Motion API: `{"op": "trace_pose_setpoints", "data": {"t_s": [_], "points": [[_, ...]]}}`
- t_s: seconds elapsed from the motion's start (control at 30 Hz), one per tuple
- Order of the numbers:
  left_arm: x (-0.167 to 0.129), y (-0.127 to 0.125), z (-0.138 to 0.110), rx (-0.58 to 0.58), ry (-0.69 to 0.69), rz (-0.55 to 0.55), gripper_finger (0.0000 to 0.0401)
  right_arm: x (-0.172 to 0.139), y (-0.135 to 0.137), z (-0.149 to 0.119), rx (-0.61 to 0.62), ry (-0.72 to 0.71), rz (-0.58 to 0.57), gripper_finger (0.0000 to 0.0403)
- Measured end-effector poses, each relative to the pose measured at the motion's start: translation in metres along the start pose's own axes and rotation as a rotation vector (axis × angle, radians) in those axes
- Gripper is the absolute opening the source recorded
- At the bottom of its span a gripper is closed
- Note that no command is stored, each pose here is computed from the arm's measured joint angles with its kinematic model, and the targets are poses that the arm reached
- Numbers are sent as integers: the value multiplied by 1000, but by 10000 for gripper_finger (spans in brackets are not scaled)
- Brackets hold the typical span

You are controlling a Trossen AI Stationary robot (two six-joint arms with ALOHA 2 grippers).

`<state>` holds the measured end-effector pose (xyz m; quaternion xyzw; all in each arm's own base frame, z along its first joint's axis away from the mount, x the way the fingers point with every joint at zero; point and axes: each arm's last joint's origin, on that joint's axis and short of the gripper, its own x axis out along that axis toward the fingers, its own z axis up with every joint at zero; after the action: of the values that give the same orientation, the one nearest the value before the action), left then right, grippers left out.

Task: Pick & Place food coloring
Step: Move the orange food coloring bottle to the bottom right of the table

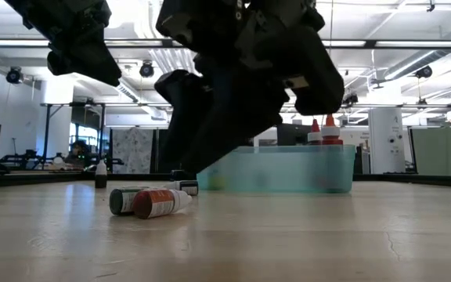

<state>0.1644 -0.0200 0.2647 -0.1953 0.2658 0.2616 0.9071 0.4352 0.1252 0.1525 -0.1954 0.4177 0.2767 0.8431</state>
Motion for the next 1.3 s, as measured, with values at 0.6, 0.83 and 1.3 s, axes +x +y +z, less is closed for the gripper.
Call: {"op": "trace_pose_setpoints", "data": {"t_s": [0.6, 0.83, 1.3], "points": [[0, 0, 0, -3, -4, -3, 90, 15, 3, -7, -5, 40, 14, 142], [0, 0, 0, -3, -4, -3, 90, 24, 5, -10, -6, 40, 21, 119], [0, 0, 1, -4, -5, -4, 90, 23, 4, -9, 102, 41, 14, 86]]}}
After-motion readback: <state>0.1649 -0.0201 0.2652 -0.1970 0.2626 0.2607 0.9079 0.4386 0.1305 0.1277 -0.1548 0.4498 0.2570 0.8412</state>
